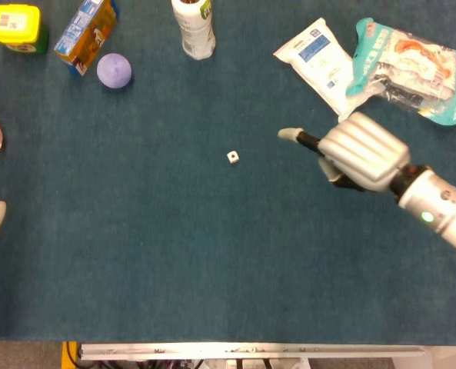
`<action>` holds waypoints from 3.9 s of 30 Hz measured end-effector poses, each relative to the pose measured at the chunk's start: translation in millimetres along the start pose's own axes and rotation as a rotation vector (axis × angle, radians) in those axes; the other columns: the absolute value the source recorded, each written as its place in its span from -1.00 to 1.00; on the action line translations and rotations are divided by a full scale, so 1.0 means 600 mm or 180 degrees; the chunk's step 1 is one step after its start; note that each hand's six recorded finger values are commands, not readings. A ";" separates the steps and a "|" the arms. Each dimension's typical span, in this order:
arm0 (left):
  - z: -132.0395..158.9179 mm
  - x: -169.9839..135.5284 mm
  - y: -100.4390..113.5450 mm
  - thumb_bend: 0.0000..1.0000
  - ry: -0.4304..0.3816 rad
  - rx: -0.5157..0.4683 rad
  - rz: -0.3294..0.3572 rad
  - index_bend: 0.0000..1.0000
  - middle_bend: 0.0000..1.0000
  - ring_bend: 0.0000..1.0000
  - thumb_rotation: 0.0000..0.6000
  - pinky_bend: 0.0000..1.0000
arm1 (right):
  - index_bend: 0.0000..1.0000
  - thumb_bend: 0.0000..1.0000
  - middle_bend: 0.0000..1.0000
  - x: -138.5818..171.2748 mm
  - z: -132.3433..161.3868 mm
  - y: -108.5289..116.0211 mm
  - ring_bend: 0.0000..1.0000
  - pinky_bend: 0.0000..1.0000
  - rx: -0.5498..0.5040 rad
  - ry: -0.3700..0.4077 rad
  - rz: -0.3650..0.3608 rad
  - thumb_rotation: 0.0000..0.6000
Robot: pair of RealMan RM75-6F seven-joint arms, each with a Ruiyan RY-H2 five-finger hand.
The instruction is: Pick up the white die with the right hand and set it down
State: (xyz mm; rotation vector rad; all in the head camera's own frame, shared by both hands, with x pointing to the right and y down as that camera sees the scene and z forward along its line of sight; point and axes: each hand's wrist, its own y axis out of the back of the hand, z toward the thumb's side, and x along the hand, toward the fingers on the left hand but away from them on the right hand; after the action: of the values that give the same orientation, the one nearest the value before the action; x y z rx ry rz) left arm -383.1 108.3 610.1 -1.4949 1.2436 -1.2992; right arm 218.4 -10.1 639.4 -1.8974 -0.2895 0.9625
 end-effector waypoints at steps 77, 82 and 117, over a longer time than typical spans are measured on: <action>-0.021 -0.008 0.006 -0.45 0.0069 -0.0027 0.0078 -0.94 -0.75 -0.84 1.00 -0.91 | -0.43 0.96 1.00 -0.214 0.057 -0.132 1.00 1.00 -0.0200 -0.0229 0.0748 0.99; -0.018 -0.005 0.006 -0.45 0.0051 -0.0028 0.0083 -0.94 -0.75 -0.85 1.00 -0.91 | -0.43 0.96 1.00 -0.197 0.052 -0.121 1.00 1.00 -0.0244 -0.0221 0.0647 0.99; -0.023 -0.008 0.003 -0.45 0.0080 -0.0013 0.0076 -0.94 -0.75 -0.85 1.00 -0.90 | -0.47 0.96 1.00 -0.170 0.072 -0.148 1.00 1.00 -0.0219 -0.0106 0.0768 0.99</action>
State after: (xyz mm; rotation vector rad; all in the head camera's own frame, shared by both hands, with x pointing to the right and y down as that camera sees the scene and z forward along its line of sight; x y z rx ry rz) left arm -396.9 113.1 609.5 -1.4666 1.2771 -1.3041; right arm 136.4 6.5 754.3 -2.0126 -0.1153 1.1579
